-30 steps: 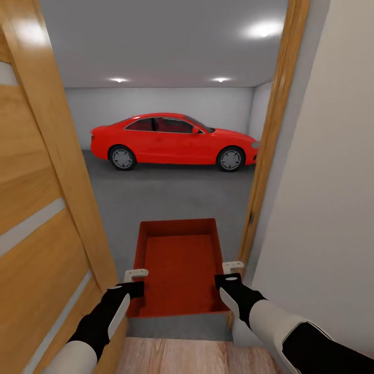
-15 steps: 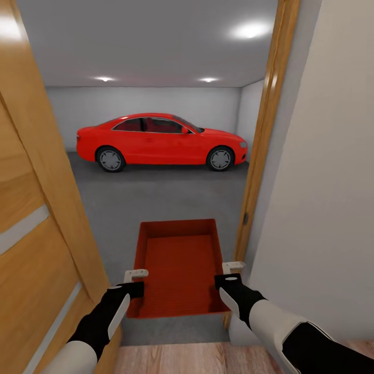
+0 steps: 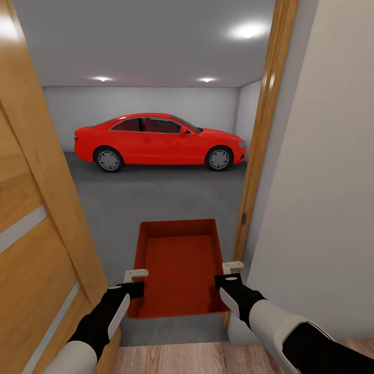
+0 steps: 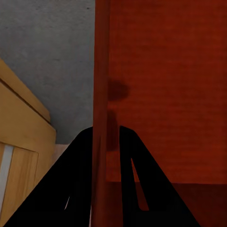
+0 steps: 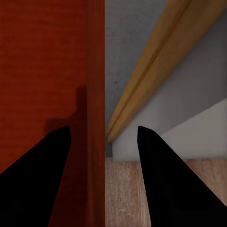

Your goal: Move the two storage containers from the living room to the garage. In the garage, place one container on the floor and stack the other container on top of it (either order is fine).

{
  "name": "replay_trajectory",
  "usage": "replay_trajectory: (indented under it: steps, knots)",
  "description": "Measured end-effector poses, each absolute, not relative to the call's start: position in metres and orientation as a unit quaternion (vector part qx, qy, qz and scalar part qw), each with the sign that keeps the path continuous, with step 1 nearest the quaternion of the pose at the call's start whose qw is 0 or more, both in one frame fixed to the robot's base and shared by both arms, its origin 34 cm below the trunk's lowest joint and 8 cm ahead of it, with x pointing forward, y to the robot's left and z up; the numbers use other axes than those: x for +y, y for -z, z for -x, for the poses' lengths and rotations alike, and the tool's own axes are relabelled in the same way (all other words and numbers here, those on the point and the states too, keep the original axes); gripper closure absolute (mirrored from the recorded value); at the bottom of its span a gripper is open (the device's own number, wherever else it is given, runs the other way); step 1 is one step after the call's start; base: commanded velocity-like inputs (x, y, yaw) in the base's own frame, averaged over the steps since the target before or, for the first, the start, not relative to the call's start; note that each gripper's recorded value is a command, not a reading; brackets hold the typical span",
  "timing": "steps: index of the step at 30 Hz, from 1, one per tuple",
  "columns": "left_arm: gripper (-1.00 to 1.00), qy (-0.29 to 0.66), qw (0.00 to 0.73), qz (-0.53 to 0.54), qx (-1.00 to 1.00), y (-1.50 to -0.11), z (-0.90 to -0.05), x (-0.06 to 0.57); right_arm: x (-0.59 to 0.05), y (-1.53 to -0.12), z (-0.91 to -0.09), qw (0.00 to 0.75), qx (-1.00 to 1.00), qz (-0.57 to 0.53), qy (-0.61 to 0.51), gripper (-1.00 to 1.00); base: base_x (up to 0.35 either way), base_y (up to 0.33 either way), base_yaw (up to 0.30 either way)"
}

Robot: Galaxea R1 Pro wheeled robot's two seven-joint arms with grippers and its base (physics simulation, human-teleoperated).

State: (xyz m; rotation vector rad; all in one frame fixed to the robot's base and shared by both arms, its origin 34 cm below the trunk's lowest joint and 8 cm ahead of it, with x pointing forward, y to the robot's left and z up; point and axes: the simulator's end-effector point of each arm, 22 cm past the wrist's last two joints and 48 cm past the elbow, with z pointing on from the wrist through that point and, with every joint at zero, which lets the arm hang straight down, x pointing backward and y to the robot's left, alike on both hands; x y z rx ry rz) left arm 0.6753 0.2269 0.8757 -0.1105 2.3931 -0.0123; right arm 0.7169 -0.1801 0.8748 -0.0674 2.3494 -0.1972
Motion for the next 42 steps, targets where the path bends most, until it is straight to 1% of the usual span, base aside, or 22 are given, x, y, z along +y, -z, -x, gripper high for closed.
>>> replay_trajectory:
  steps: [42]
  knots:
    - [1.00, 0.005, 0.365, 0.043, 0.930, -0.8761, -0.6756, 0.2269, -0.1801, -0.8750, -0.7171, 0.382, 0.920, 0.026, 0.077, 1.00, 0.000, 0.000, 0.000]
